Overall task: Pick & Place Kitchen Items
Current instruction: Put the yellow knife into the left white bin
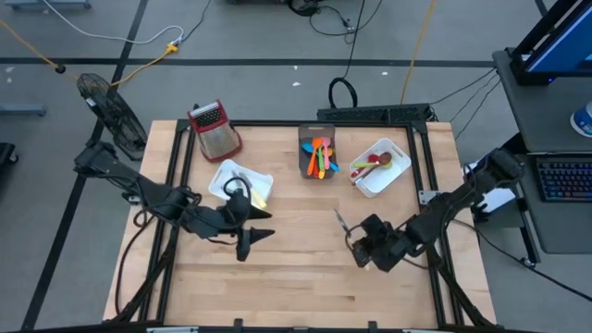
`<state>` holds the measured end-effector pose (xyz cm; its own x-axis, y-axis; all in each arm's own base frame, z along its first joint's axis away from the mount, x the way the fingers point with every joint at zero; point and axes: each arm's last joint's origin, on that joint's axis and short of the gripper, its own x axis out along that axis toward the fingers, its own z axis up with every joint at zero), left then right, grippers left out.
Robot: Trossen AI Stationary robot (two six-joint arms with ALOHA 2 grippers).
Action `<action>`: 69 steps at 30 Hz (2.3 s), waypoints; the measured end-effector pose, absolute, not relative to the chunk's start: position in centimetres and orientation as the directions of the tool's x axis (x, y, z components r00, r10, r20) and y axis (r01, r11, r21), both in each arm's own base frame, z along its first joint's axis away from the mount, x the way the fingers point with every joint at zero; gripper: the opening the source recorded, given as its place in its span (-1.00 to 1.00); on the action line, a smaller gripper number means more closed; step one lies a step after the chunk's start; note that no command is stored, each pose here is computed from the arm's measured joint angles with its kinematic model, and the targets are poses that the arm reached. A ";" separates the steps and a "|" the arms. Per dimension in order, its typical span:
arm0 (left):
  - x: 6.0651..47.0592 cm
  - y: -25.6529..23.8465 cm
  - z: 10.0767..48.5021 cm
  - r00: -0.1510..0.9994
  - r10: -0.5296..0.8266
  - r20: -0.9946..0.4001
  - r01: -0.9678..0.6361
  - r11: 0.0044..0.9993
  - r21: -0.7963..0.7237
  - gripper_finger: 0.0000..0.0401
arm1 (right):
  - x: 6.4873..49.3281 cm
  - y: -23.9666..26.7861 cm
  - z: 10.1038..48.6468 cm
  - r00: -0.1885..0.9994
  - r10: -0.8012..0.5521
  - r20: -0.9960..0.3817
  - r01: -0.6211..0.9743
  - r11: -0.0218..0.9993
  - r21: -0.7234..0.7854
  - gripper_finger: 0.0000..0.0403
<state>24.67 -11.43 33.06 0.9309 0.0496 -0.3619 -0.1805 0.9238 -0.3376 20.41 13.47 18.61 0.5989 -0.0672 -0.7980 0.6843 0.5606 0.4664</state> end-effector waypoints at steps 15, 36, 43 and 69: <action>28.8 -12.7 30.0 0.925 -0.055 -0.376 -0.140 0.870 -0.472 0.17 | 24.5 12.5 23.4 0.910 0.048 -0.411 0.294 0.626 0.723 -0.85; 33.7 -9.8 29.3 0.985 -0.049 -0.166 -0.084 0.703 -0.706 0.17 | 26.0 11.7 26.9 0.995 0.062 -0.078 0.017 0.668 0.744 -0.85; 34.0 -9.7 29.2 0.989 -0.048 -0.139 -0.067 0.695 -0.716 0.17 | 26.3 11.2 26.9 0.995 0.059 -0.080 0.020 0.666 0.746 -0.85; 34.6 -7.4 29.6 0.994 0.023 -0.110 -0.094 0.705 -0.703 0.17 | 27.3 8.6 27.0 0.996 0.057 -0.073 0.020 0.639 0.769 -0.85</action>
